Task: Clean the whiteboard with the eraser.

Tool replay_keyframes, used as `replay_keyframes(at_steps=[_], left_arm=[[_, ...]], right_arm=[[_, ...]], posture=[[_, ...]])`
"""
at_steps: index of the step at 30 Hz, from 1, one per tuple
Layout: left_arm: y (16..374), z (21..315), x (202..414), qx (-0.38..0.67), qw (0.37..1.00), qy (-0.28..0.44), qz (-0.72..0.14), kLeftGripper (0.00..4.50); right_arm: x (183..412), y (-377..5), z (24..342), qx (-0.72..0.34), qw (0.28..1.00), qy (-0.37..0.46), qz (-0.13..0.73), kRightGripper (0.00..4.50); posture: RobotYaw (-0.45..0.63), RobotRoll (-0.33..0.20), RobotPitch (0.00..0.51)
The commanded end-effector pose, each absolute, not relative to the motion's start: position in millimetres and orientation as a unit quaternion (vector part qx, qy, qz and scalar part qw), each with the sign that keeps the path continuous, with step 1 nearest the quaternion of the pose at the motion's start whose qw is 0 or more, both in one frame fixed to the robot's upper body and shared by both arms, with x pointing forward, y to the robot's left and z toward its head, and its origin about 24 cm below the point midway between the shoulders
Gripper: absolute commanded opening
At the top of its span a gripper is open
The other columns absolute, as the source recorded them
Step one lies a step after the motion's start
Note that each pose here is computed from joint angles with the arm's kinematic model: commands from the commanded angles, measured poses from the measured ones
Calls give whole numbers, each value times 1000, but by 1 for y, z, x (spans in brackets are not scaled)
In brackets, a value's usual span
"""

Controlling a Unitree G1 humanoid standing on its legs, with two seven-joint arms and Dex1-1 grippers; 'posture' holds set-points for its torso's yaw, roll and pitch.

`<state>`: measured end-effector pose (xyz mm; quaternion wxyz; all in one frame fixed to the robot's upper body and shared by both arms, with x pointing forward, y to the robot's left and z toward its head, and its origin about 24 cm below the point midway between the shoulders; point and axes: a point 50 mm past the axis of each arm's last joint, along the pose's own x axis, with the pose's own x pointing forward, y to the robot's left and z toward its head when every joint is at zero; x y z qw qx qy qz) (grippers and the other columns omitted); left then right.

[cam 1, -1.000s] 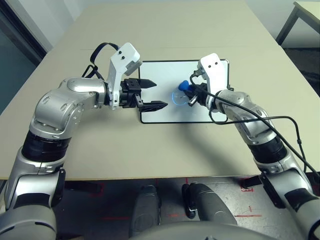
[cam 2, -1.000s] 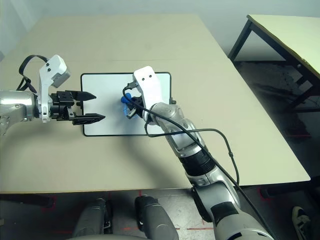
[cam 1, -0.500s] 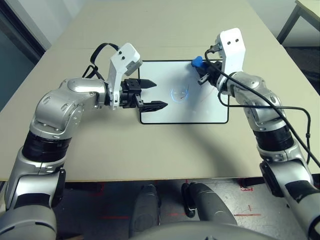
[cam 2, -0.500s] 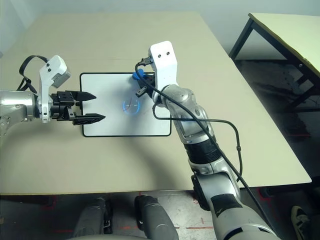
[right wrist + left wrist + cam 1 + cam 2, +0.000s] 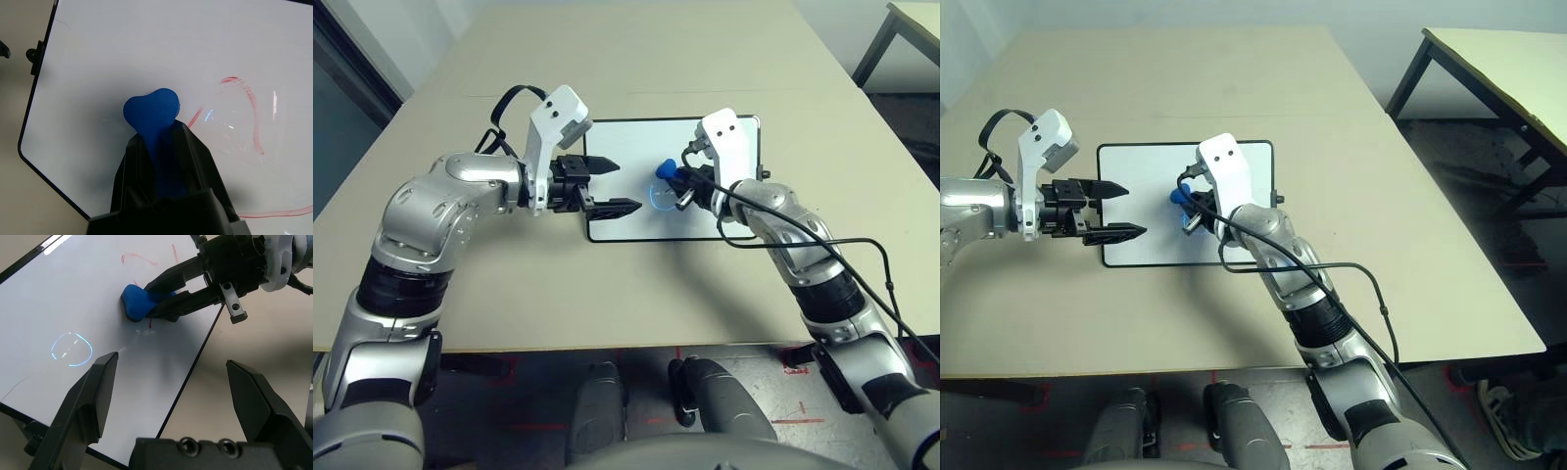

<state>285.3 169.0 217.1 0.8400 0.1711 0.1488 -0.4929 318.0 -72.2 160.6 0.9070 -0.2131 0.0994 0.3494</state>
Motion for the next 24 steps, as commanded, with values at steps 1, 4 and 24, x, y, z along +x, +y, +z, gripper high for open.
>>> replay_keyframes(at_steps=[1, 4, 24], left_arm=[[168, 214, 283, 172, 836, 156, -498, 4500], [167, 213, 283, 172, 835, 157, -499, 4500], [169, 212, 282, 171, 833, 163, -499, 4500]], right_arm=[[327, -88, 160, -218, 918, 120, 309, 666], [334, -97, 177, -220, 930, 94, 280, 653], [316, -71, 137, -192, 907, 161, 337, 650]], posture=[[-38, 0, 140], [-42, 0, 141], [-28, 0, 153]])
